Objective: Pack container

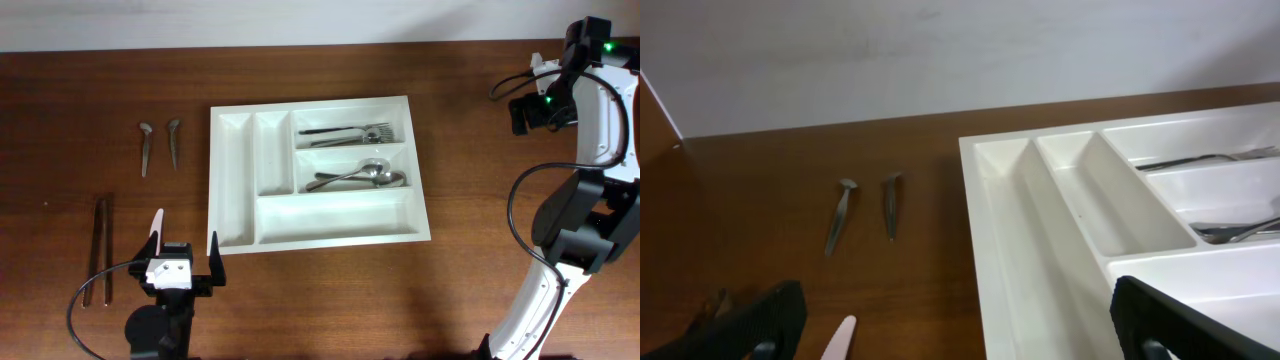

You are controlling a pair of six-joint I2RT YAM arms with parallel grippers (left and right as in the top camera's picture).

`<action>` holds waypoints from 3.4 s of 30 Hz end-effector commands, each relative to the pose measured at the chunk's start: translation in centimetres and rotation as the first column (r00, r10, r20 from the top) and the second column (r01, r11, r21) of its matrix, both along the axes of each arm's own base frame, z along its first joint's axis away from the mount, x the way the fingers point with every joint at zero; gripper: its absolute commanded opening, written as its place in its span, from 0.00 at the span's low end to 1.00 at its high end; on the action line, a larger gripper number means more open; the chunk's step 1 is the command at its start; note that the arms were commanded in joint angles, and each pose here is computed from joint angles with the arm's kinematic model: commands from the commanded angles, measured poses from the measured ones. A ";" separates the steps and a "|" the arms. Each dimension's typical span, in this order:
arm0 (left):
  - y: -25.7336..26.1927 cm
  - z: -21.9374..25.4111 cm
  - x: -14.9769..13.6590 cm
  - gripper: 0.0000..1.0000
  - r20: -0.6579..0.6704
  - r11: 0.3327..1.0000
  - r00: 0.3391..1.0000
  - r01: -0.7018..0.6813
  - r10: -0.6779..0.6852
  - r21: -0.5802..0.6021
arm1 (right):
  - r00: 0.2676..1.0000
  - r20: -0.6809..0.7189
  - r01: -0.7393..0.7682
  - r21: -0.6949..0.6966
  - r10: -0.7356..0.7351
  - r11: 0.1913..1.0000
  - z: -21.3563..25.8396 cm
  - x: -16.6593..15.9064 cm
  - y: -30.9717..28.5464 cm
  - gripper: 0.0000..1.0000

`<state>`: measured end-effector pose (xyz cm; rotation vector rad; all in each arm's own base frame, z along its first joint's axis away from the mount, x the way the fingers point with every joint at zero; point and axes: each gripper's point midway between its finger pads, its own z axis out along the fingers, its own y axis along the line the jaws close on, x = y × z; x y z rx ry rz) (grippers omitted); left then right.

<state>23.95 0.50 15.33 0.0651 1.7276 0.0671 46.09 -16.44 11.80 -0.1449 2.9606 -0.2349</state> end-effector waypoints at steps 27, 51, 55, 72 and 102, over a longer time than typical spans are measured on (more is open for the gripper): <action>10.0 7.6 1.7 0.99 -0.755 0.913 0.514 -0.207 0.408 0.353 | 0.999 0.041 -0.001 -0.005 0.002 1.000 1.7 0.2 -0.1 0.99; 13.1 0.0 6.6 0.99 -0.879 0.926 0.417 -0.371 0.231 0.068 | 0.999 0.041 -0.001 -0.005 0.002 1.000 1.7 0.2 -0.1 0.99; 14.0 0.5 8.4 0.99 -0.842 0.958 0.480 -0.252 0.245 0.135 | 0.999 0.041 -0.001 -0.005 0.002 1.000 1.7 0.2 -0.1 0.99; 17.4 -2.6 8.0 0.99 -0.902 0.927 0.340 -0.348 0.267 0.143 | 0.999 0.042 -0.001 -0.005 0.002 1.000 1.7 0.2 -0.1 0.99; 19.0 -6.4 5.3 0.99 -0.988 0.976 0.094 -0.194 0.120 0.100 | 0.999 0.041 -0.001 -0.005 0.002 1.000 1.7 0.2 -0.1 0.99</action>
